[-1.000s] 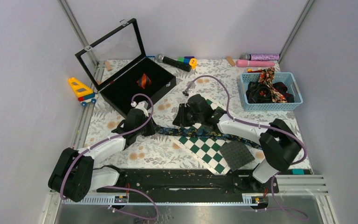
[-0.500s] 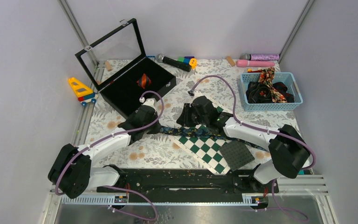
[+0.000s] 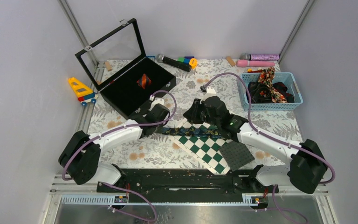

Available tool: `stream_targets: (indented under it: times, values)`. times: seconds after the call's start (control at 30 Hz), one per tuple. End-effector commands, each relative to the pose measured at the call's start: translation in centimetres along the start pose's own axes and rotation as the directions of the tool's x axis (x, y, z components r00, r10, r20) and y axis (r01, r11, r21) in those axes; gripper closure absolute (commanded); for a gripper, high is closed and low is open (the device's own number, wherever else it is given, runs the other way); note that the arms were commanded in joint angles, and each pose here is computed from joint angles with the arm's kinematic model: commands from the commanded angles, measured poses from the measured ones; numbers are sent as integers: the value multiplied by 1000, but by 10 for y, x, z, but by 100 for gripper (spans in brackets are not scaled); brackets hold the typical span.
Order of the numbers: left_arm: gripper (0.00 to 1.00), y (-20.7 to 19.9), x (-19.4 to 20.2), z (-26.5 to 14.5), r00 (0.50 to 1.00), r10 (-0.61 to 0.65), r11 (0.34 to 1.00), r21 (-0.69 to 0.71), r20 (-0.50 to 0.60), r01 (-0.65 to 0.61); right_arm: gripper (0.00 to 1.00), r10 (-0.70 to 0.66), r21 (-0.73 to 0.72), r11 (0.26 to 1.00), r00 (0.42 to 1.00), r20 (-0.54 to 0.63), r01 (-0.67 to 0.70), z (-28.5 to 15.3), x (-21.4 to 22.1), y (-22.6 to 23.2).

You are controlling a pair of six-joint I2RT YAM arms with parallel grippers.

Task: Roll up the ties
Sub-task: Roll the tie at the center of the board.

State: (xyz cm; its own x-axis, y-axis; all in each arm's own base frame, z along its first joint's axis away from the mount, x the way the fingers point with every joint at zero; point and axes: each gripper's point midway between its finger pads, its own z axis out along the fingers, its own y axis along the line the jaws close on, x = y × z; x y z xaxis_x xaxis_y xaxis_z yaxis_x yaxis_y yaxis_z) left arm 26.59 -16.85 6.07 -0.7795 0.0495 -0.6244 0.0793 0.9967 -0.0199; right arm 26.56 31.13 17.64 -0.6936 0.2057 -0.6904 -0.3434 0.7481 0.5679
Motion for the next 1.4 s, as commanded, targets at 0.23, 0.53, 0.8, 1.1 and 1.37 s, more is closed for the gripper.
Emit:
stream_targets:
  times: [0.23, 0.53, 0.8, 1.1, 1.37]
  values:
    - [100, 19, -23, -15, 988, 152, 959, -244, 10, -144, 77, -18, 51, 999, 994, 112, 12, -22, -28, -13]
    - [100, 30, -23, -18, 968, 248, 893, -379, -35, -243, 76, -18, 59, 998, 984, 177, 8, -39, -41, -13]
    - [100, 26, -20, -15, 950, 305, 854, -421, -71, -306, 73, -78, 217, 976, 965, 250, 23, -79, -67, -33]
    - [100, 26, -17, -9, 915, 384, 774, -498, -121, -391, 72, -153, 280, 958, 939, 308, 65, -115, -85, -41]
    - [100, 18, -10, -4, 900, 412, 758, -495, -141, -425, 71, -161, 280, 958, 932, 325, 68, -123, -88, -41]
